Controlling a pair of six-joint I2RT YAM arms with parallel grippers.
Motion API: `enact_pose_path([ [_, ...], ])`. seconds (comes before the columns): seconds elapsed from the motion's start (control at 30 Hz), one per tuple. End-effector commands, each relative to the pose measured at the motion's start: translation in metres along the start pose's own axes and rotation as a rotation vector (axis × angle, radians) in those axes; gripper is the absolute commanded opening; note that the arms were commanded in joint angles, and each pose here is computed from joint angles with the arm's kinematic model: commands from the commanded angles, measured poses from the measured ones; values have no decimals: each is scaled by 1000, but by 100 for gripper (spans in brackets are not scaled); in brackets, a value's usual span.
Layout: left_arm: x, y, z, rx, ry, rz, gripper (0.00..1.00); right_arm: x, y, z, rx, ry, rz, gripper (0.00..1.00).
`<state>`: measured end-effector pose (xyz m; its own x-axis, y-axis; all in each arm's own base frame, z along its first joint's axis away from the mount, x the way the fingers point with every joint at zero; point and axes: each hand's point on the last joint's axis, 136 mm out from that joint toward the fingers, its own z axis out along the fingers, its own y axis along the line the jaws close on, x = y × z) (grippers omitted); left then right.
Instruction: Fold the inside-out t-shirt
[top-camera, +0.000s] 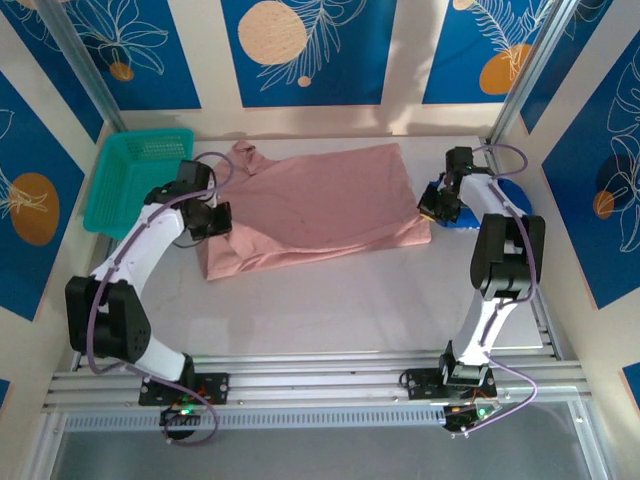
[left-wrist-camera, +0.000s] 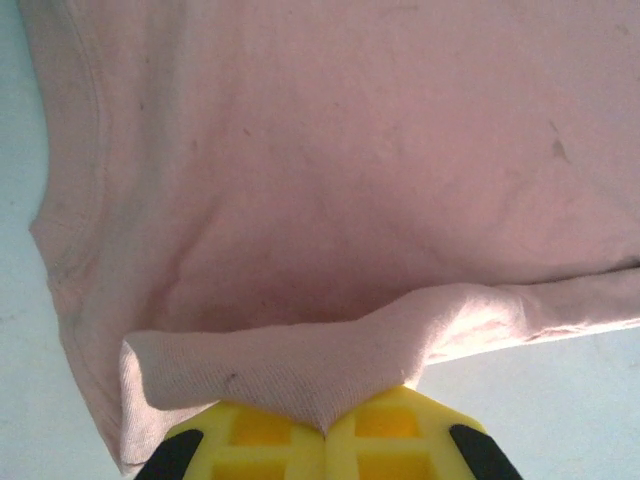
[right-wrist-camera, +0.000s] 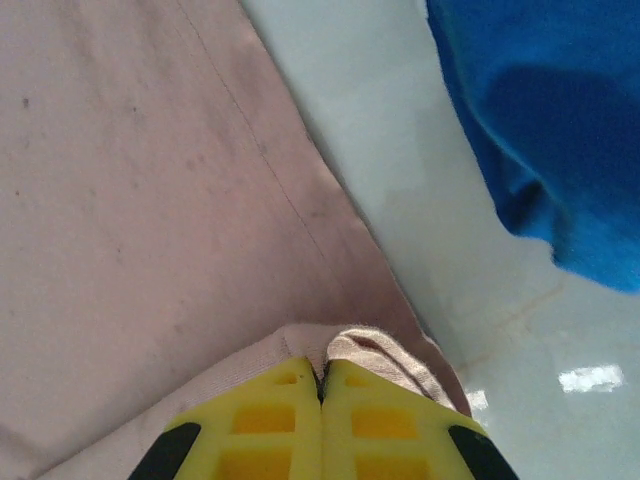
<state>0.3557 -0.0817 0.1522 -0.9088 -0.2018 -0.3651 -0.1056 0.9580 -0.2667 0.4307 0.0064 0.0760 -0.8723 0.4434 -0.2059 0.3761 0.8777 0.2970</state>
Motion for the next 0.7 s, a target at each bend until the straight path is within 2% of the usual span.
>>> enact_pose_path([
  [0.0, -17, 3, -5, 20, -27, 11, 0, -5, 8, 0, 11, 15, -37, 2],
  [0.3, -26, 15, 2, 15, -25, -17, 0, -19, 21, 10, 54, 13, -97, 2],
  [0.67, -46, 10, 7, 33, -45, -34, 0, -39, 32, 11, 90, -12, -150, 2],
])
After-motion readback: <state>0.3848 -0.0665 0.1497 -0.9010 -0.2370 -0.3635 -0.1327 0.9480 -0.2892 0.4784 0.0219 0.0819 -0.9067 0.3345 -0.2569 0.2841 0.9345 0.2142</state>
